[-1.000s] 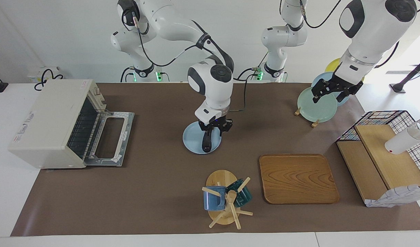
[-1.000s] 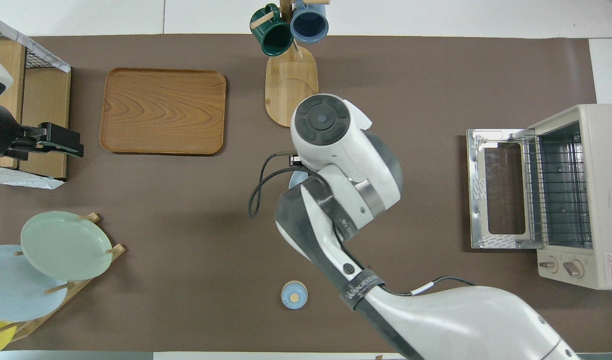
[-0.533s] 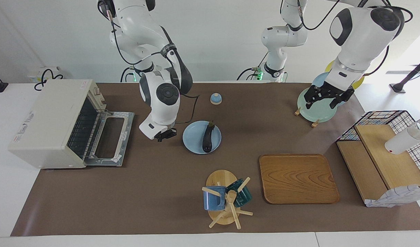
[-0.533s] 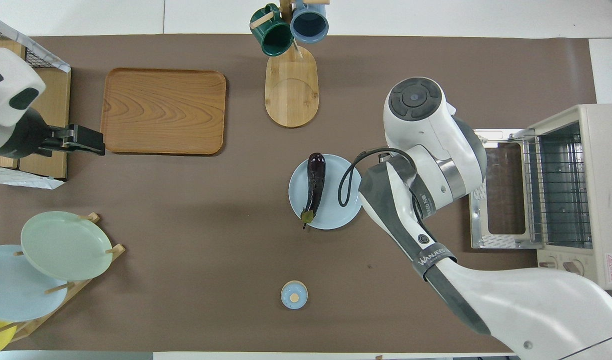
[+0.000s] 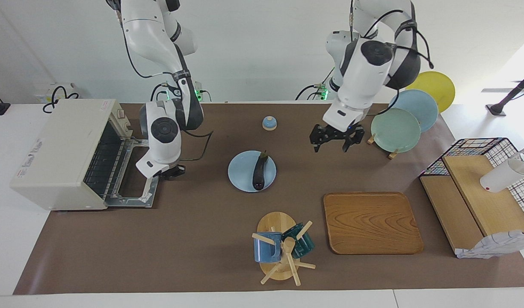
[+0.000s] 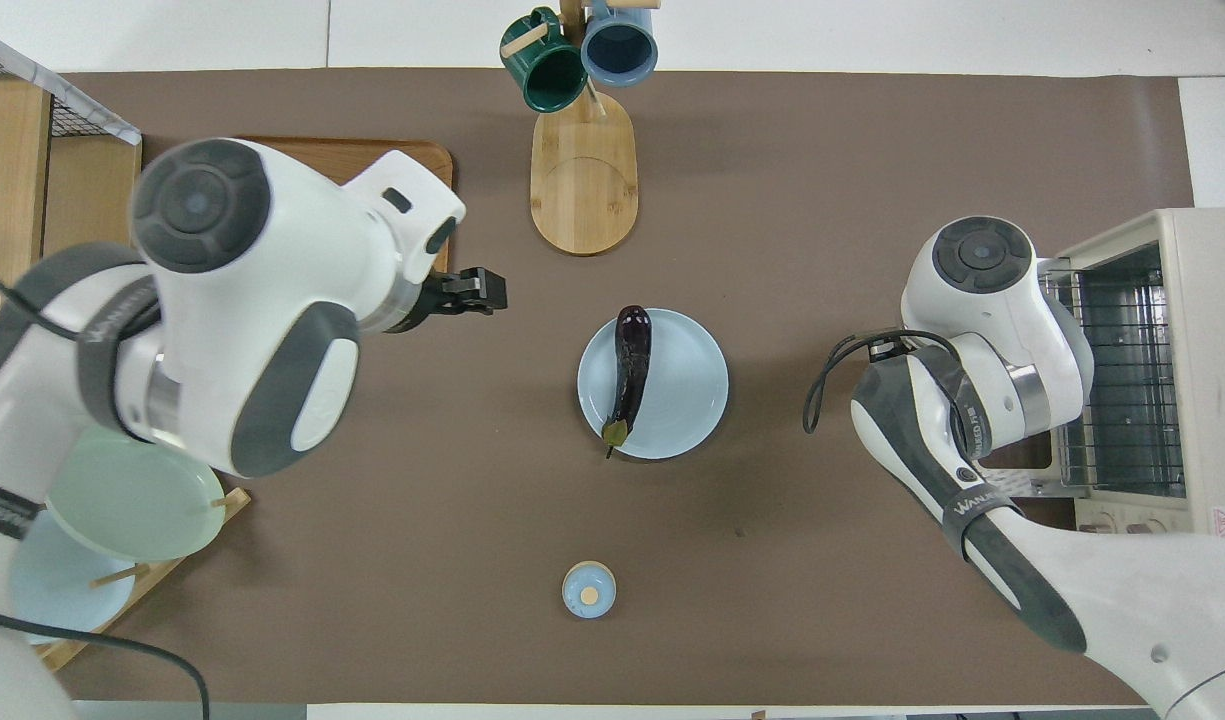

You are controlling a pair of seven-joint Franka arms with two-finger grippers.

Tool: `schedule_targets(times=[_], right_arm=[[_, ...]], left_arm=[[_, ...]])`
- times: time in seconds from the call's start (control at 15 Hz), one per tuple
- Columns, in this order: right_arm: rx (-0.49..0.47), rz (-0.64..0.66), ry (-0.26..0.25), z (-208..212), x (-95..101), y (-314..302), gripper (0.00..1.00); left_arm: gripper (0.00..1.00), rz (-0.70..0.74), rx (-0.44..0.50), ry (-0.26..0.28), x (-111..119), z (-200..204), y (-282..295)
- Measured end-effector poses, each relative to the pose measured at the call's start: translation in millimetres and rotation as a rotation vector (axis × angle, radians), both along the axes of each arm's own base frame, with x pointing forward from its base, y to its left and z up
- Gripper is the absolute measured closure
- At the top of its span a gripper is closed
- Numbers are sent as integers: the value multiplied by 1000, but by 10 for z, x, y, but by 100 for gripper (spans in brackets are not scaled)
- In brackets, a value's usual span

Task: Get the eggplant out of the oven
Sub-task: 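Reach the left gripper to the eggplant while the right gripper withdraws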

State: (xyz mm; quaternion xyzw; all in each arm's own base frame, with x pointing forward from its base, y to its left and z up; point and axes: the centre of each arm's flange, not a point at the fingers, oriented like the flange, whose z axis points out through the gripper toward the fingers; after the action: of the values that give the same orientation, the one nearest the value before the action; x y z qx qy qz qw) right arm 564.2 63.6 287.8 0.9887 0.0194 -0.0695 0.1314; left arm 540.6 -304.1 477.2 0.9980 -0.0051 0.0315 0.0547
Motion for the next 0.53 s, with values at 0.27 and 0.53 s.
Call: schedule_targets(times=[0.27, 0.53], right_arm=[[-2, 28, 12, -20, -55, -32, 94], [-31, 89, 21, 13, -46, -59, 94]], left_arm=[[0, -5, -41, -34, -47, -620, -660], [0, -63, -60, -38, -267, -1097, -1194]])
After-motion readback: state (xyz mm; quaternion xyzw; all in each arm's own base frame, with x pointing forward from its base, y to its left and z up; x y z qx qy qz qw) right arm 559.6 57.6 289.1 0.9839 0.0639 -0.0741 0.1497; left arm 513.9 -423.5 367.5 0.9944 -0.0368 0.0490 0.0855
